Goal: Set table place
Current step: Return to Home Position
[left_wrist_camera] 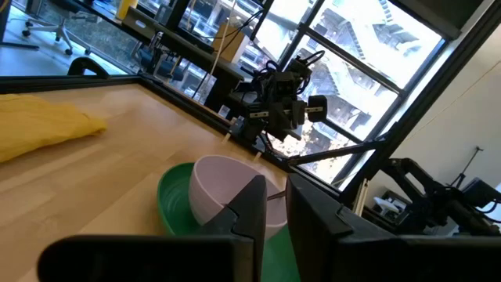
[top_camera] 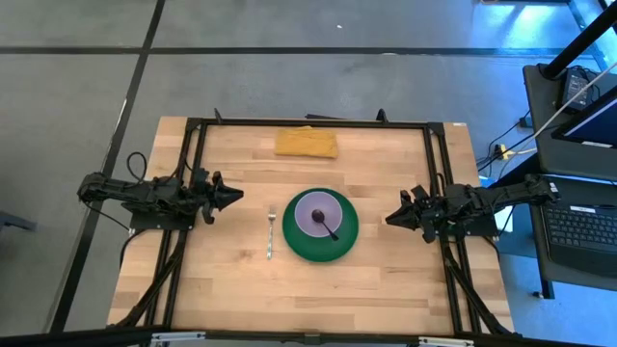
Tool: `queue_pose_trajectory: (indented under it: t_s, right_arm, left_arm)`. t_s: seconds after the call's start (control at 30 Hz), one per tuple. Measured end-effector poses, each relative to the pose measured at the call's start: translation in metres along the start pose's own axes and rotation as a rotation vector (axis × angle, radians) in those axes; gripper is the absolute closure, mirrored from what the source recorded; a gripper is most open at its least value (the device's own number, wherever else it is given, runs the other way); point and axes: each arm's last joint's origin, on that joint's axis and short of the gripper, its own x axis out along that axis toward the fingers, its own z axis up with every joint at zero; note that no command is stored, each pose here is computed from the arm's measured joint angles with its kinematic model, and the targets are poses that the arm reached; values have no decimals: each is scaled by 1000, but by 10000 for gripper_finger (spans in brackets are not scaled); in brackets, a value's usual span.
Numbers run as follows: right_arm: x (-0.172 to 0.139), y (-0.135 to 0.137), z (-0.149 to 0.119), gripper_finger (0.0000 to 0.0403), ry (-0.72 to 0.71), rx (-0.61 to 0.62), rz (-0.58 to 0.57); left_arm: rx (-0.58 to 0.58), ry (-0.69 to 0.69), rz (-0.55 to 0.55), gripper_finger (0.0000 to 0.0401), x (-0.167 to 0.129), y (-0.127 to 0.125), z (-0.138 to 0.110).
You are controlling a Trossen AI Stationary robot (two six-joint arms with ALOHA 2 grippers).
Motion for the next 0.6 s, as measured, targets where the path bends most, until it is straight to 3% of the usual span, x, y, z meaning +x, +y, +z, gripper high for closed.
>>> queue_pose_trajectory:
  t_s: [0.6]
  right_arm:
    - [0,0,0,350,-1,0,0]
  left_arm:
    - [0,0,0,385,0,0,0]
